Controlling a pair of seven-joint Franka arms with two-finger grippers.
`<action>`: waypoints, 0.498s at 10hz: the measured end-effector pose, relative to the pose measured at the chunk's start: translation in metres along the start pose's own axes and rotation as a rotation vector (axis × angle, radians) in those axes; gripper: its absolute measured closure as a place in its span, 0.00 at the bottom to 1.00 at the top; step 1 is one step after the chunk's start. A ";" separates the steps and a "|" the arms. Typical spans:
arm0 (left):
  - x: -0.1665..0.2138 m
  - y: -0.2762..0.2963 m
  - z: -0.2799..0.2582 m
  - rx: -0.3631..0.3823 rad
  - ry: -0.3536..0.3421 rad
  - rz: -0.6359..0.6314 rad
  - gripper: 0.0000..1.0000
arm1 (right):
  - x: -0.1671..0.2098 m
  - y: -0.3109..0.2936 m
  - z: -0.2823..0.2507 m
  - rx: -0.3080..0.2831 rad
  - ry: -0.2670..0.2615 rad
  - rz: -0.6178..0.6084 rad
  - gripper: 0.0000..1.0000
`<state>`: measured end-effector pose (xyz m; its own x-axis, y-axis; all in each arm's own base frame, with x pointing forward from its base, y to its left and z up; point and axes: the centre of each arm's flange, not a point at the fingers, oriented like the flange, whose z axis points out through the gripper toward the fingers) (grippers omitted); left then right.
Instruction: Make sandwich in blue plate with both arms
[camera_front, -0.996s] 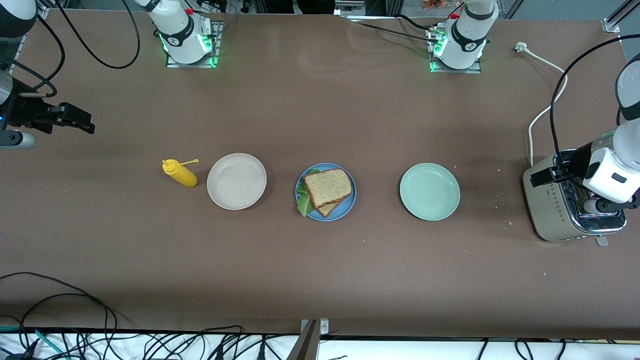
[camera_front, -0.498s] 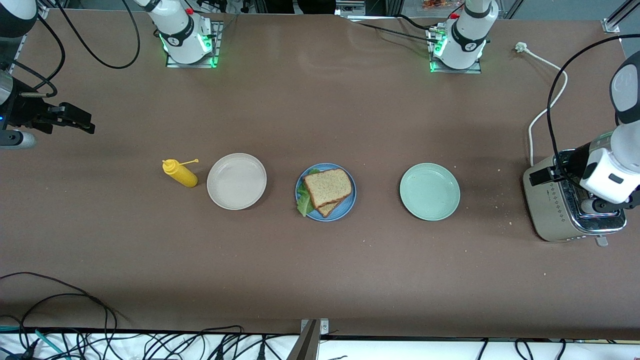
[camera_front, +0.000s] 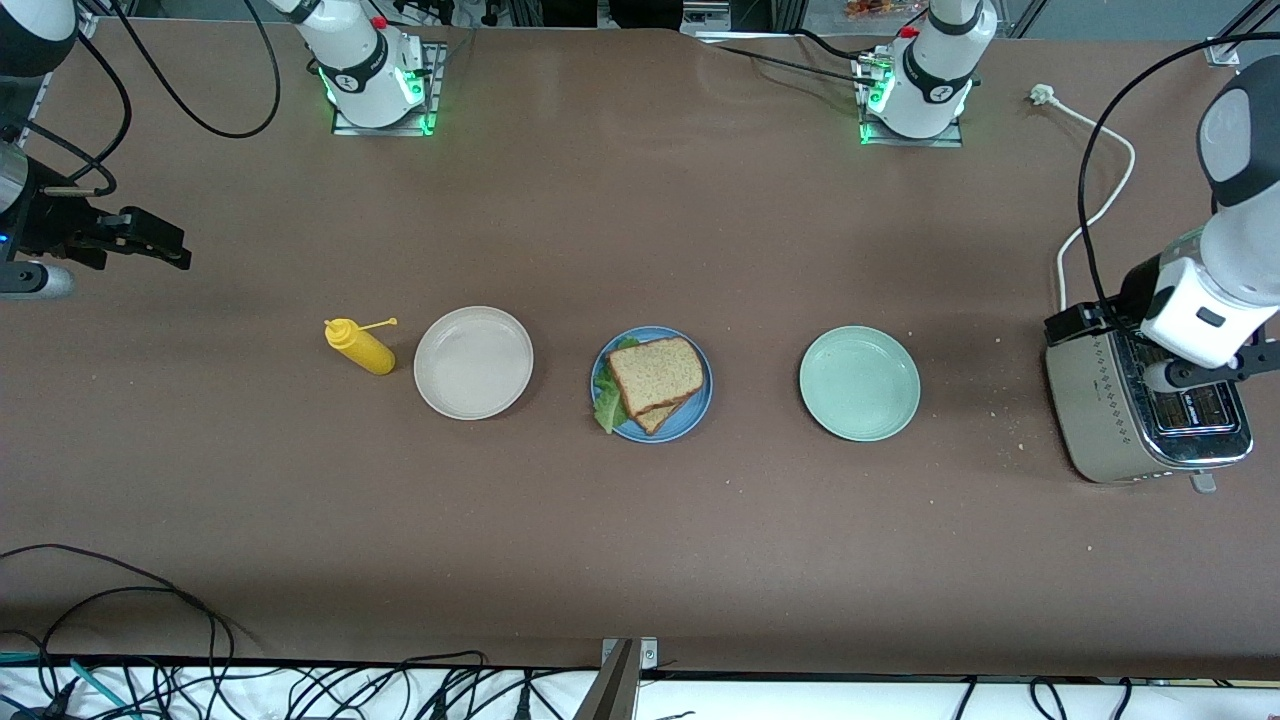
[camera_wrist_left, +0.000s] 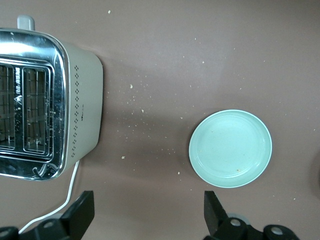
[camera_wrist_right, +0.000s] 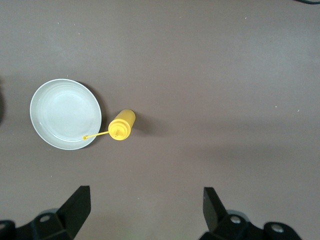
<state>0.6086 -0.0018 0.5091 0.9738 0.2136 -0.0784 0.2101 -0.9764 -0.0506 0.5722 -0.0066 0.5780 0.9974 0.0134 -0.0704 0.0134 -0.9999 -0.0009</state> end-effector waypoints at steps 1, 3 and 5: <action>-0.009 -0.002 0.005 -0.002 0.010 0.009 0.02 | 0.000 -0.001 0.000 0.000 0.000 -0.002 0.00; -0.022 -0.010 0.005 -0.007 0.028 0.027 0.00 | 0.000 -0.002 0.000 0.000 0.000 -0.003 0.00; -0.024 -0.016 -0.003 -0.013 0.052 0.049 0.00 | 0.000 -0.003 0.000 0.000 0.000 -0.005 0.00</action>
<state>0.5820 0.0083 0.5148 0.9861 0.1639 -0.0288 0.1628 -0.9860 -0.0353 0.5726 -0.0038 0.5776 0.9974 0.0184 -0.0703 0.0184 -0.9998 -0.0010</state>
